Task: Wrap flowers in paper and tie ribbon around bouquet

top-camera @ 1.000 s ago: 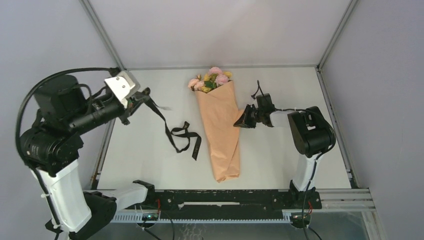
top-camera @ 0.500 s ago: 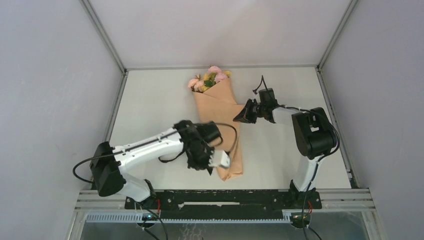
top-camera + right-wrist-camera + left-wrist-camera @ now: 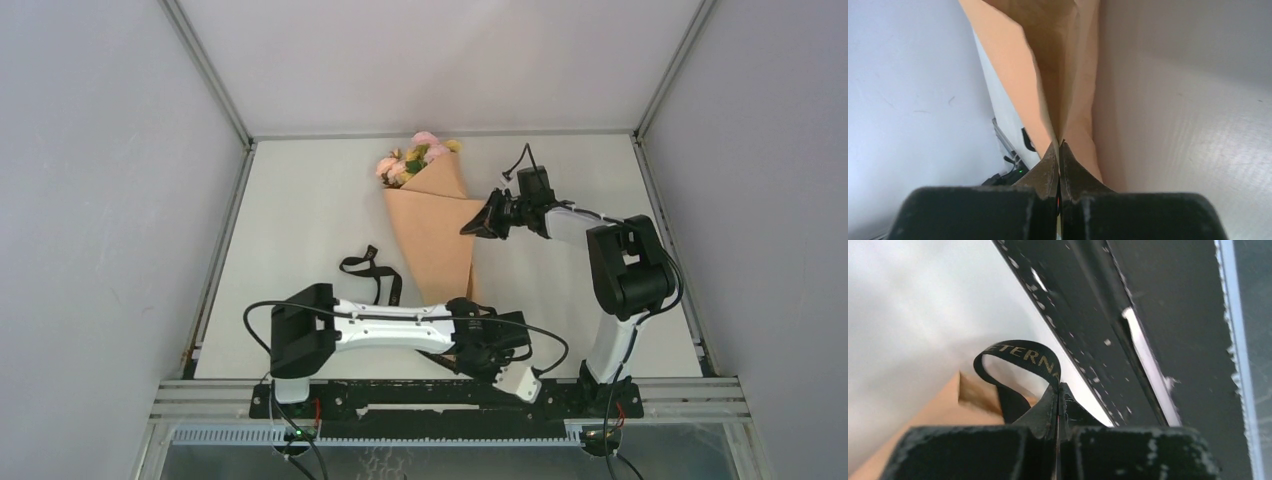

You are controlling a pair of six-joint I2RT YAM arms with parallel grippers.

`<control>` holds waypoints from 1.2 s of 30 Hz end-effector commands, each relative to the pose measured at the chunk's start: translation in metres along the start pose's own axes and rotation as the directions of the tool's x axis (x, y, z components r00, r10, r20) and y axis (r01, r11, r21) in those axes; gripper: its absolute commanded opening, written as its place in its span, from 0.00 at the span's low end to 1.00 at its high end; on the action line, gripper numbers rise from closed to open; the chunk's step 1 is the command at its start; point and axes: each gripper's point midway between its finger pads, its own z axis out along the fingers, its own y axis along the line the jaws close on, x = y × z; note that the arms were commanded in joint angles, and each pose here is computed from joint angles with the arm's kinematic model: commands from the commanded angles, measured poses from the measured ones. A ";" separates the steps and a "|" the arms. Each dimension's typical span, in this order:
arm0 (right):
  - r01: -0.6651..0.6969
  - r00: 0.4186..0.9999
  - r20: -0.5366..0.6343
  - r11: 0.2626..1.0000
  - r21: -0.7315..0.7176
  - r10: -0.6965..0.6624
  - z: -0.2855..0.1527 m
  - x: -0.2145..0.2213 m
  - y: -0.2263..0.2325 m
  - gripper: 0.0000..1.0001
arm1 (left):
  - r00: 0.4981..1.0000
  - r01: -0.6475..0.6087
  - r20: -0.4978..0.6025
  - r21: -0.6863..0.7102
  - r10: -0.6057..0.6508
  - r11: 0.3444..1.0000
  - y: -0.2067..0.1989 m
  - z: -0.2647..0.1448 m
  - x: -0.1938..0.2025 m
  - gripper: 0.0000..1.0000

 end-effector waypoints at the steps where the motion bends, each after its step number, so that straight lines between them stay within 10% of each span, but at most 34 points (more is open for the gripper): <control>1: 0.074 0.997 0.014 0.991 -0.114 -0.073 -0.019 -0.020 0.063 0.00 | 0.982 -0.055 0.170 -0.120 0.076 0.991 0.031 -0.004 -0.048 0.01; 12: 0.115 0.993 0.020 0.991 -0.070 -0.113 -0.030 -0.030 0.083 0.00 | 0.956 -0.268 0.102 -0.066 0.273 0.961 0.017 0.025 -0.038 0.04; 19: 0.111 0.994 0.017 0.992 -0.057 -0.110 -0.025 -0.034 0.081 0.00 | 0.882 -0.469 -0.239 -0.347 0.407 0.812 0.094 0.053 0.004 0.02; 28: 0.150 0.989 0.003 0.988 -0.029 -0.150 -0.039 -0.038 0.088 0.00 | 0.978 -0.202 -0.120 -0.746 0.169 0.635 0.205 -0.025 -0.027 0.03; 31: 0.149 0.989 -0.006 0.989 -0.015 -0.149 -0.038 -0.038 0.085 0.00 | 0.981 -0.188 -0.122 -0.798 0.151 0.573 0.217 -0.039 -0.027 0.19; 36: 0.146 0.989 -0.007 0.989 0.000 -0.146 -0.038 -0.038 0.080 0.00 | 0.980 -0.197 -0.116 -0.714 0.164 0.672 0.183 -0.038 -0.022 0.86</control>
